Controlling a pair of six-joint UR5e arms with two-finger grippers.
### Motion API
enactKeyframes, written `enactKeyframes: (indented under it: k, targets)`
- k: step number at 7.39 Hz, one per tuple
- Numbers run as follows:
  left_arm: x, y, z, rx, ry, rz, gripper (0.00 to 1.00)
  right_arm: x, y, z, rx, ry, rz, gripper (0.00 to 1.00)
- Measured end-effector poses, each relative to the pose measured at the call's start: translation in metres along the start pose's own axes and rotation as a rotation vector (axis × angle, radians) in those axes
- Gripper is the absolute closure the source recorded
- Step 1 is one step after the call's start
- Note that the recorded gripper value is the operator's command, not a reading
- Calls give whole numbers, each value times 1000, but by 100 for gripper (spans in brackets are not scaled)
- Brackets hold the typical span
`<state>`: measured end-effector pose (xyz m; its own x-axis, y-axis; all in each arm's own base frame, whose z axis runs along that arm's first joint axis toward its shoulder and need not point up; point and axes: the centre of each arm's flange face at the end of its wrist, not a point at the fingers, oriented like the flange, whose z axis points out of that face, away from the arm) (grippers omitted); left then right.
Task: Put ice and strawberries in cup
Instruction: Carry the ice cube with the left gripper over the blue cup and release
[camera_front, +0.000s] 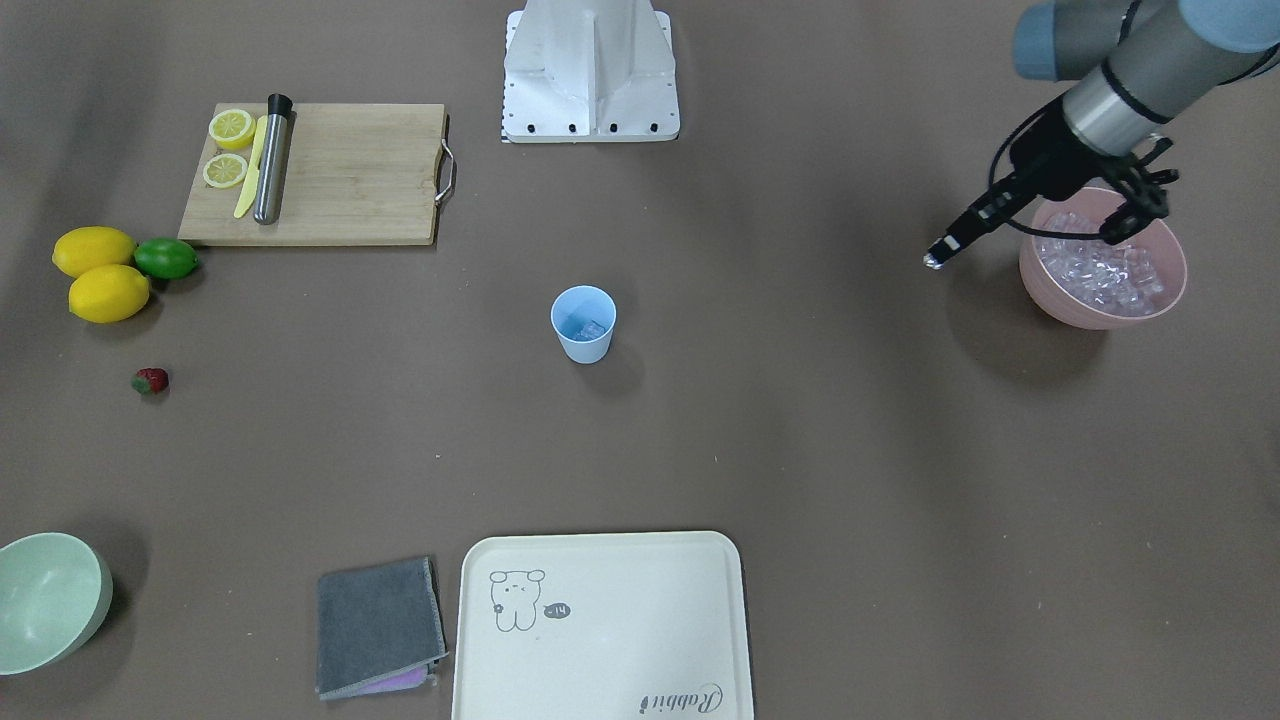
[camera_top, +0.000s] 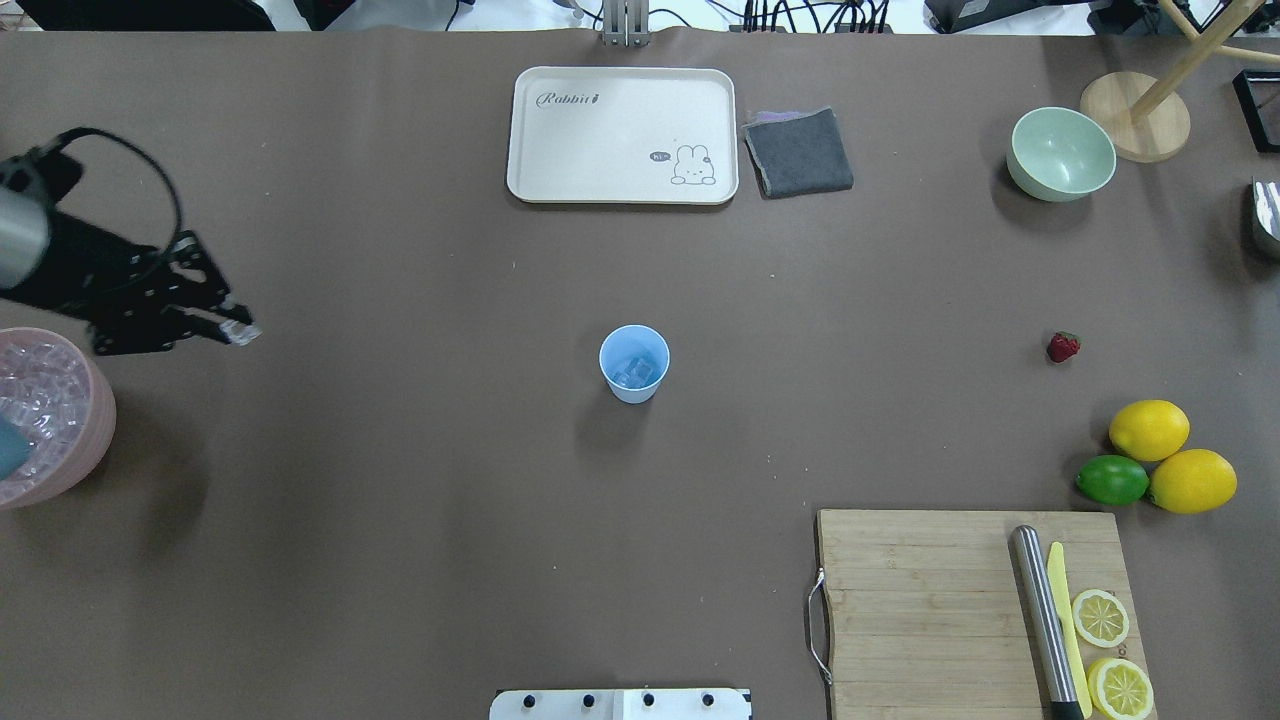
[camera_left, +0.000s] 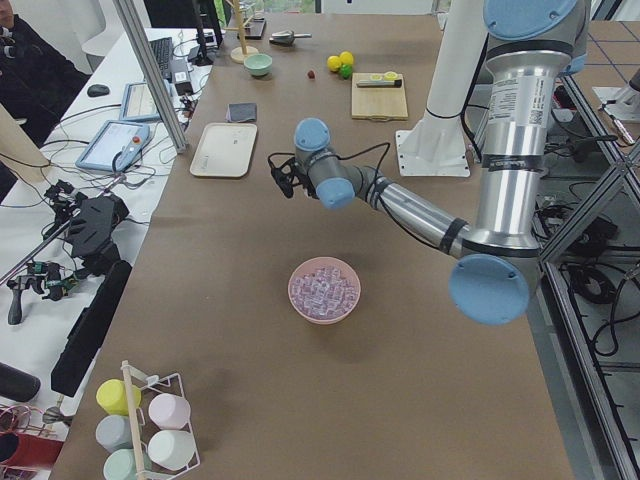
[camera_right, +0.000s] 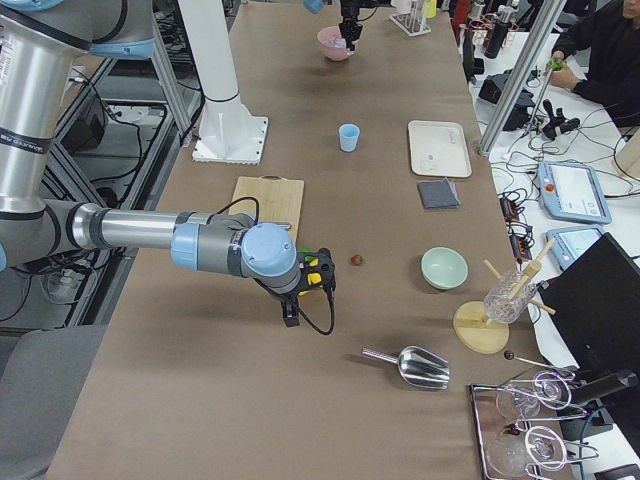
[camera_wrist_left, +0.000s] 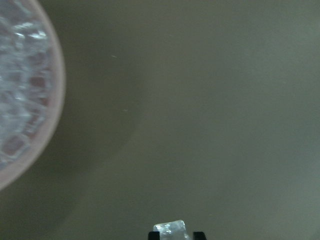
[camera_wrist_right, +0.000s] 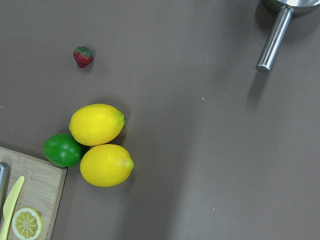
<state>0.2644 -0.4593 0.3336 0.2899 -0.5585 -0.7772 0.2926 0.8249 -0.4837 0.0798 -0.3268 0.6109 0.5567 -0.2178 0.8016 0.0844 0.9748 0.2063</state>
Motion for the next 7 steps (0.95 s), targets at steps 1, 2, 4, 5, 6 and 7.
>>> enactKeyframes:
  k: [1, 2, 4, 5, 6, 7]
  targets:
    - [64, 26, 12, -7, -11, 17, 100, -3, -6, 0, -1, 3, -7, 0]
    - [113, 59, 29, -1, -26, 40, 100, -8, -19, 0, -4, 12, -12, 0]
    - [173, 114, 77, 20, -44, 76, 100, -29, -57, 2, -15, 50, 0, 0]
    - [196, 133, 101, 27, -52, 81, 100, -43, -76, 5, -20, 66, 7, 0]
    - [214, 151, 124, 38, -59, 88, 100, -58, -95, 9, -23, 75, 15, 0]
    - [223, 168, 142, 43, -66, 99, 100, -72, -111, 13, -25, 77, 21, 0]
